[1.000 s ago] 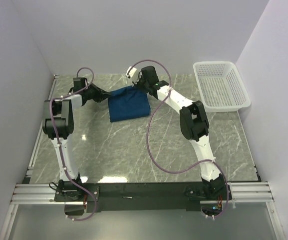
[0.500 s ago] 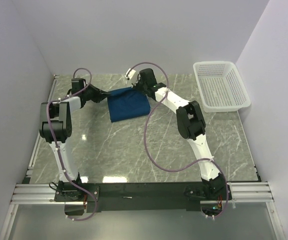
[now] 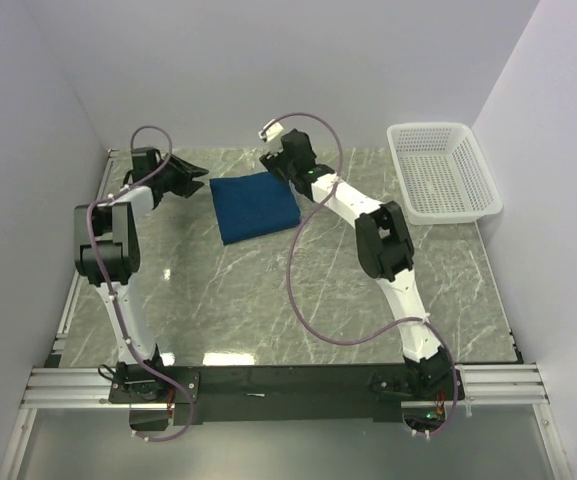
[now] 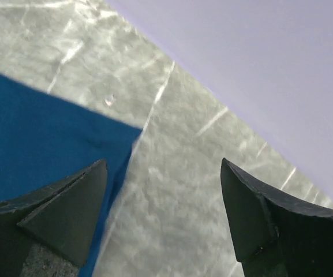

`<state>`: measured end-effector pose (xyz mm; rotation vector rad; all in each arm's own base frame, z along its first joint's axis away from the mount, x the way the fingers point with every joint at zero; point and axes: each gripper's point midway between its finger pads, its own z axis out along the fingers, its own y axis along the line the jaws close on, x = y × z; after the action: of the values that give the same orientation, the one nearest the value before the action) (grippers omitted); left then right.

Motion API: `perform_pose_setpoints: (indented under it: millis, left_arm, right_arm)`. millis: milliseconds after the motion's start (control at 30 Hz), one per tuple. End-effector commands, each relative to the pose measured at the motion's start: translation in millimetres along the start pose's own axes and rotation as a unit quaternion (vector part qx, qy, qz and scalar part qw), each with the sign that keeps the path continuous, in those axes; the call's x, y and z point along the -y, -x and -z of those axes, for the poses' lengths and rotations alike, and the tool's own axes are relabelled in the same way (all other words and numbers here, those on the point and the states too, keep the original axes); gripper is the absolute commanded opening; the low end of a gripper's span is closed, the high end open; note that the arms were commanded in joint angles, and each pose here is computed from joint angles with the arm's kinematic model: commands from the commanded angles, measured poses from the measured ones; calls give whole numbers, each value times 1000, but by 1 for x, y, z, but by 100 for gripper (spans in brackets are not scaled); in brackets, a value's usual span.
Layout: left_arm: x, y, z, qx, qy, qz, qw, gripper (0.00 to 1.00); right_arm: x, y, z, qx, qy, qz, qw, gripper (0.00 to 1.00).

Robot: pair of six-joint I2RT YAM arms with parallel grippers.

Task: Fold and stack the t-shirts
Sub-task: Fold the tshirt

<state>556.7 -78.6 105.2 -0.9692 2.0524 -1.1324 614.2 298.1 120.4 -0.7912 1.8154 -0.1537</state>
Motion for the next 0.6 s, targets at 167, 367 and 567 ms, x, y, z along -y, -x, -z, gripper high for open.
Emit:
perform_pose_setpoints:
  millis: [167,367,567]
  left_arm:
    - [80,14,76,70,-70,-172,980,55]
    - [81,-62,27,-126,-150,-141,970,1]
    - [58,-52,-10,-121,-126,-110,979,1]
  right_arm:
    - [-35,37,128,52,329,-52,941,80]
    - [-91,30,151,-1,487,-178,855,31]
    - [-108,9,120,-83,463,-299,830,12]
